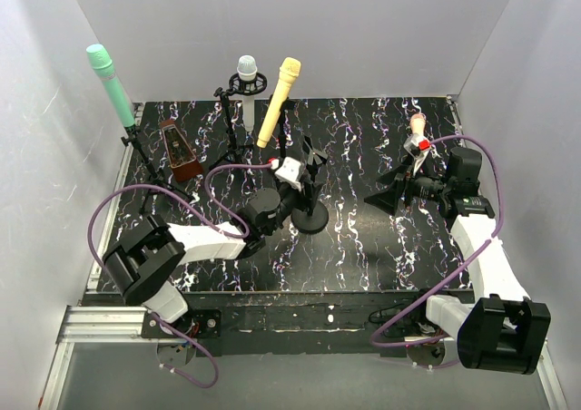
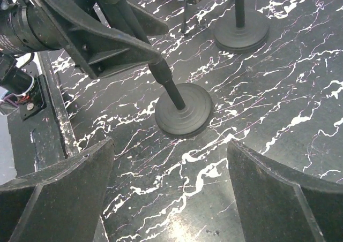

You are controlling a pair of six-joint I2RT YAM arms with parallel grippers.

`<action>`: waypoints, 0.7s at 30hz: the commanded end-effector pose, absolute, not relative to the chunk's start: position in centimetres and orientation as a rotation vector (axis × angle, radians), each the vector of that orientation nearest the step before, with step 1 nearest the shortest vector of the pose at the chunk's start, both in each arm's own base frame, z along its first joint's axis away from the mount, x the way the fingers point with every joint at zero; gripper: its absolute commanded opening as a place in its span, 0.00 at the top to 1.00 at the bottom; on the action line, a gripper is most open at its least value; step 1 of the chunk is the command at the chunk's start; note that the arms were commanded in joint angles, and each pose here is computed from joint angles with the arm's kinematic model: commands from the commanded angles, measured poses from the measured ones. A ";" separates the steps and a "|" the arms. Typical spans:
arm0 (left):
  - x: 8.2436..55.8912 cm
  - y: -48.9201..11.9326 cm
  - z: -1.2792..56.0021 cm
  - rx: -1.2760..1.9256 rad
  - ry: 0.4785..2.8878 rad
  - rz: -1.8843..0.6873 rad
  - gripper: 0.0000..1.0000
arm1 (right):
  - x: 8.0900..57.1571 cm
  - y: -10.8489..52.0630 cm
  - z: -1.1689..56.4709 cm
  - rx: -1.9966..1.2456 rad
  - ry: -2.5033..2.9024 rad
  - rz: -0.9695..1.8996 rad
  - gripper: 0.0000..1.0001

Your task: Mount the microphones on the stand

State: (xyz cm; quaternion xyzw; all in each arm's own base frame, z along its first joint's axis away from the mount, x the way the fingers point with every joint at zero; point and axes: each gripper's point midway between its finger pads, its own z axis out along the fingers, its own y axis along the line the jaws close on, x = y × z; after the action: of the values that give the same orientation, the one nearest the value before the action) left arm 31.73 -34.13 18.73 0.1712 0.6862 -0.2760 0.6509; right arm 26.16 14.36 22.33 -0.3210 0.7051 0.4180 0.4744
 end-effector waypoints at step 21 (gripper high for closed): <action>22.4 -35.0 24.3 1.175 1.312 -1.068 1.00 | 26.5 14.1 23.1 -0.821 1.700 1.001 0.11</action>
State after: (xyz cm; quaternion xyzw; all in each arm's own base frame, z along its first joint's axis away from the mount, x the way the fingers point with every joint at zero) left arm 27.14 -35.31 19.93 0.3950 0.6333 -0.3441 0.5696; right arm 26.27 14.13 21.19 -0.3161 0.7161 0.4203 0.4589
